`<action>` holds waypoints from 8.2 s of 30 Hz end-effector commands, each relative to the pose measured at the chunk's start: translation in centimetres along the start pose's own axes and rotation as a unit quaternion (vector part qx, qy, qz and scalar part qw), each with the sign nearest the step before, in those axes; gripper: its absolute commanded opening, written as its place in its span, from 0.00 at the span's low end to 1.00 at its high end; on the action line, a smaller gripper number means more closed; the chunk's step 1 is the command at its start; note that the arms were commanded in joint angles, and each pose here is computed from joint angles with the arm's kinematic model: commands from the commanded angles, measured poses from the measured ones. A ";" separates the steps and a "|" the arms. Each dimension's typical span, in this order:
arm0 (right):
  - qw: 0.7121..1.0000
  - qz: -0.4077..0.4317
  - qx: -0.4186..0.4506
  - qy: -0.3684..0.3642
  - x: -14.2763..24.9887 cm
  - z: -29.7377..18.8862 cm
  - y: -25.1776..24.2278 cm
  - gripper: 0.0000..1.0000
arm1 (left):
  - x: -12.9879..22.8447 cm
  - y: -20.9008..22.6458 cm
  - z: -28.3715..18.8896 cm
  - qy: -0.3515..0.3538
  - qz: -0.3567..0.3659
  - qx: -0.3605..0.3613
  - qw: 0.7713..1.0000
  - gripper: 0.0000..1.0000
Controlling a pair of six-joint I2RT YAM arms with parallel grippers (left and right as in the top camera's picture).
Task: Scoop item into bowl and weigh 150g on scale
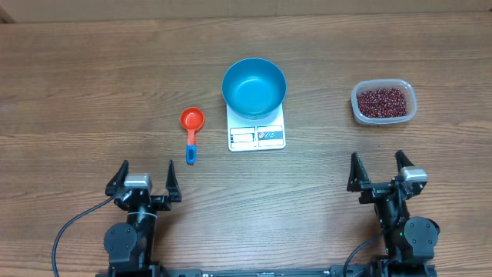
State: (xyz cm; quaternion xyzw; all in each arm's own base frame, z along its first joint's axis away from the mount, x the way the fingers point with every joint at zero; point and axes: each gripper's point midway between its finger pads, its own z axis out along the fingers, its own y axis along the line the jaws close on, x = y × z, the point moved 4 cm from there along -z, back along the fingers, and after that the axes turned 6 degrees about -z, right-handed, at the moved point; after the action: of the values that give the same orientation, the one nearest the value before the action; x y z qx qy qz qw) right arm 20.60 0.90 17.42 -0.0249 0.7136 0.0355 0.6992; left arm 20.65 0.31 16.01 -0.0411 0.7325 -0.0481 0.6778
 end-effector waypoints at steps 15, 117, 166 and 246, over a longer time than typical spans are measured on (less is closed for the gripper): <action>1.000 0.000 0.002 -0.001 0.2 0.0 0.0 1.00 | -0.4 -0.6 -0.2 -0.002 0.007 0.022 1.000 1.00; 1.000 0.000 0.002 -0.001 0.2 0.0 0.0 1.00 | 5.4 -1.1 20.2 0.532 -0.004 -0.014 0.847 1.00; 1.000 0.000 0.002 -0.001 0.2 0.0 0.0 1.00 | 5.3 -0.9 19.8 0.545 0.022 -0.008 0.838 1.00; 1.000 0.000 0.002 -0.001 0.2 0.0 0.0 1.00 | 4.6 -0.9 22.2 0.568 0.005 -0.024 0.822 0.04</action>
State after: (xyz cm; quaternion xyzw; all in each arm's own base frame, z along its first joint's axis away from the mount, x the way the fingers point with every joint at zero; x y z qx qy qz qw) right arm 20.60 0.91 17.41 -0.0250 0.7138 0.0356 0.6990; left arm 41.04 -1.74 7.16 -0.0170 0.9929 -0.0430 0.1091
